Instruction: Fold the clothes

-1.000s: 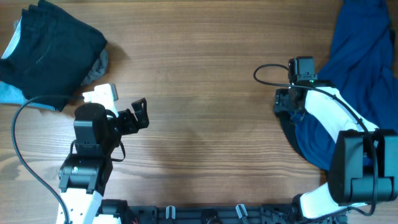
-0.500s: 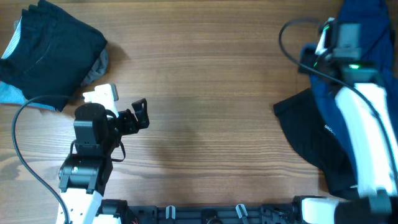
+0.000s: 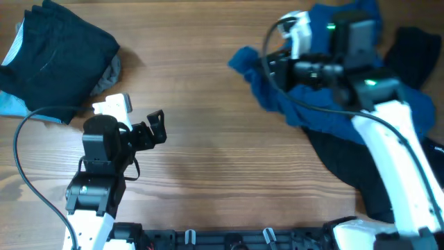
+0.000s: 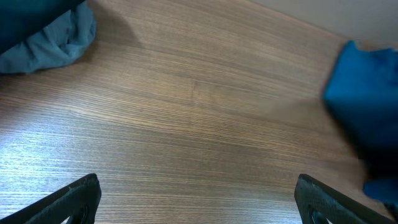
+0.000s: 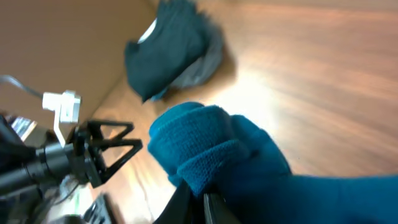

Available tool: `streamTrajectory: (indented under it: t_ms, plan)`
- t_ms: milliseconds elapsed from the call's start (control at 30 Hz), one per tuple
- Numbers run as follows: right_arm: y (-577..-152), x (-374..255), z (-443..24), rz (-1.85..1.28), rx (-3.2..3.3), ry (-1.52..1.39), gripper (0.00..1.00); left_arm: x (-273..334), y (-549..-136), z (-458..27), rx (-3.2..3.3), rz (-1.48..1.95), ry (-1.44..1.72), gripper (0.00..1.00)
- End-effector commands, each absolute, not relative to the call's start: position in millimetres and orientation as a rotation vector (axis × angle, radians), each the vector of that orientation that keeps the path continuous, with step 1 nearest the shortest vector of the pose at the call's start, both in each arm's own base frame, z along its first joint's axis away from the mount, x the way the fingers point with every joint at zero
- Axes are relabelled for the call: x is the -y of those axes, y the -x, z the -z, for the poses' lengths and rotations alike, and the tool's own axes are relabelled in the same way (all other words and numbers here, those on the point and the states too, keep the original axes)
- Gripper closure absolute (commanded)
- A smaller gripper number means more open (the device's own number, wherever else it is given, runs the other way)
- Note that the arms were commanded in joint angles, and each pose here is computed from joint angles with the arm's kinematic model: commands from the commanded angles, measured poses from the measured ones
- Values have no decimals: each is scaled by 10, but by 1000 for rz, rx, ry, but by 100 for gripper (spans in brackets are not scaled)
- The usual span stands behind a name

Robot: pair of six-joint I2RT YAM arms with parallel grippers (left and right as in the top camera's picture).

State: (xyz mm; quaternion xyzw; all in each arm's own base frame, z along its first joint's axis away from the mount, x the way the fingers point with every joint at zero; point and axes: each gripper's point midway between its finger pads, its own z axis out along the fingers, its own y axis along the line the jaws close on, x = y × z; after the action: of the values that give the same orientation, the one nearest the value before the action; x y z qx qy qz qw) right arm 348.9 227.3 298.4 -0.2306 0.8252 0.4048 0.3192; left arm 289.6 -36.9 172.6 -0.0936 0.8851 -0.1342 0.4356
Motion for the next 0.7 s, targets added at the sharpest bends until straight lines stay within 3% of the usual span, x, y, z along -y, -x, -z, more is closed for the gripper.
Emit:
streamTrajectory:
  t_ms: [0,100,200,233,300,433,500,667]
  plan:
    - [-3494,-2823,-2847,-1185,-2082,777,93,404,-2926,-1773,-2199,353,231,0]
    - [-3667,-3181,-2905,-1226,-1946,809,93,405,-2933,-1735,-2213,351,233,0]
    - [-3945,-3280,-2886,-1132,-1908,725,79,406,-2940,-1683,-2232,349,237,0]
    - [-4111,-3195,-2795,-1049,-1964,617,41,407,-2945,-1655,-2242,349,238,0]
    - [-4251,-3036,-2637,-923,-2044,513,2,412,-2952,-1613,-2258,350,239,0]
    - [-4324,-2352,-1990,-503,-2351,276,0,456,-2964,-1496,-2303,373,235,0]
    - [-4236,-1671,-1676,-140,-2507,10,0,508,-2962,-1436,-2329,414,244,0]
    - [-3869,-680,-1444,303,-2668,-250,0,653,-2953,-1199,-2403,638,599,0]
